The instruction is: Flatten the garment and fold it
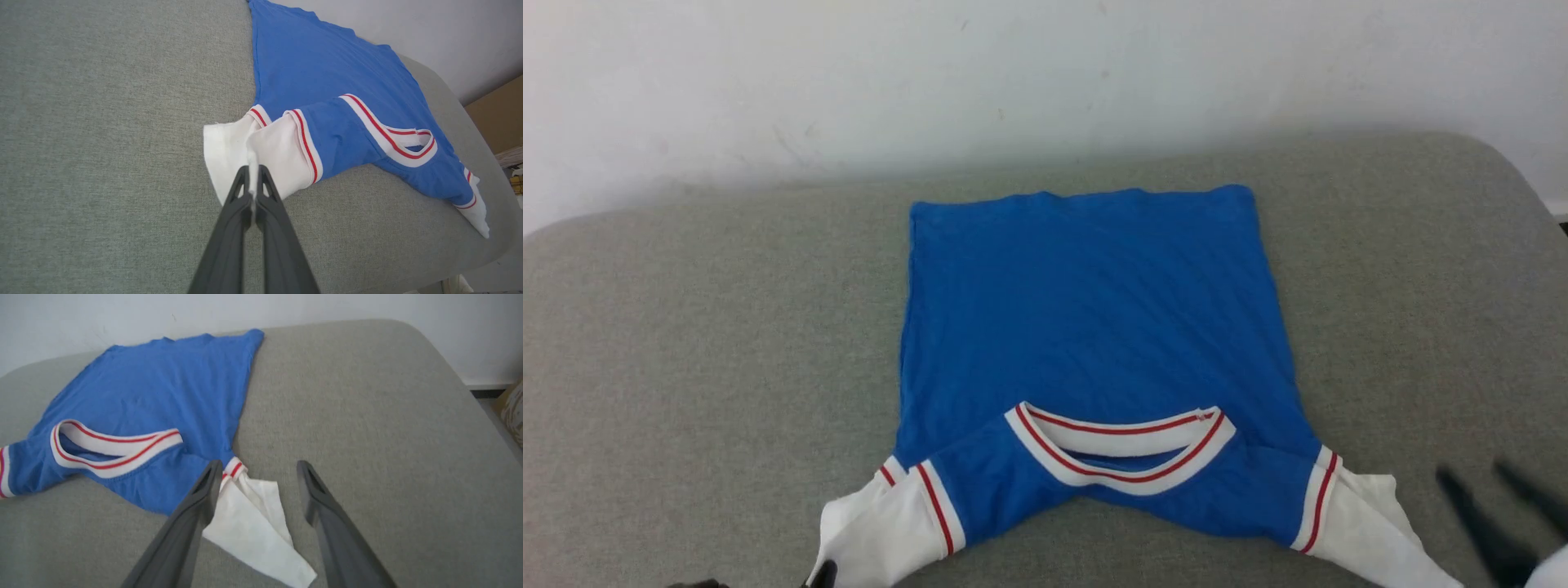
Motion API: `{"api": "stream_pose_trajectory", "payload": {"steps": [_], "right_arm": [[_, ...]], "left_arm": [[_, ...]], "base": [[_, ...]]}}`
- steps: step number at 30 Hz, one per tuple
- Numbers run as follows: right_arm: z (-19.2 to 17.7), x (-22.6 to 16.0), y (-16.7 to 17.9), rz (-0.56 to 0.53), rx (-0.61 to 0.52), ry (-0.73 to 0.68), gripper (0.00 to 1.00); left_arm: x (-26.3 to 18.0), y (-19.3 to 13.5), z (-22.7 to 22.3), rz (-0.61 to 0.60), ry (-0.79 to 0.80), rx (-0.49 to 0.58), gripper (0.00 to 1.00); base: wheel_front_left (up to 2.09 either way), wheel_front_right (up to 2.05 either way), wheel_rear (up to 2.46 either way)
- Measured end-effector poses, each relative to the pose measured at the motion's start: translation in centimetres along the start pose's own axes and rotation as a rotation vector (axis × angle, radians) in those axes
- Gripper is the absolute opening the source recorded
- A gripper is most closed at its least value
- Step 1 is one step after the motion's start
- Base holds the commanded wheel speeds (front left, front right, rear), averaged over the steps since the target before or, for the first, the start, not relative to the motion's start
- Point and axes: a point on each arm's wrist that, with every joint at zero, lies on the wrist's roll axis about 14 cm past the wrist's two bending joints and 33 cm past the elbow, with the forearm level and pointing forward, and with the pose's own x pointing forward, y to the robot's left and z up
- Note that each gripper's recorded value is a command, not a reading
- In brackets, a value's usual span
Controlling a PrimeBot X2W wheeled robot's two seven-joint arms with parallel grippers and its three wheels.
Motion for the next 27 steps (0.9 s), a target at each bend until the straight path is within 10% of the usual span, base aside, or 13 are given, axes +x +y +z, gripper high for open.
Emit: {"api": "stream_pose_trajectory", "payload": {"steps": [11,27], "right_arm": [[21.8,6.8,1.1,0.012,-0.221,-0.452,1.0],[18.6,25.5,0.9,-0.068,-0.194,-0.087,1.0]], "left_arm": [[2.8,-2.4,2.7,-0.072,-0.032,0.042,0.0],[7.0,-3.4,3.6,-0.084,-0.028,0.044,0.0]], "base": [[0.0,0.0,0.0],[0.0,0.0,0.0]]}}
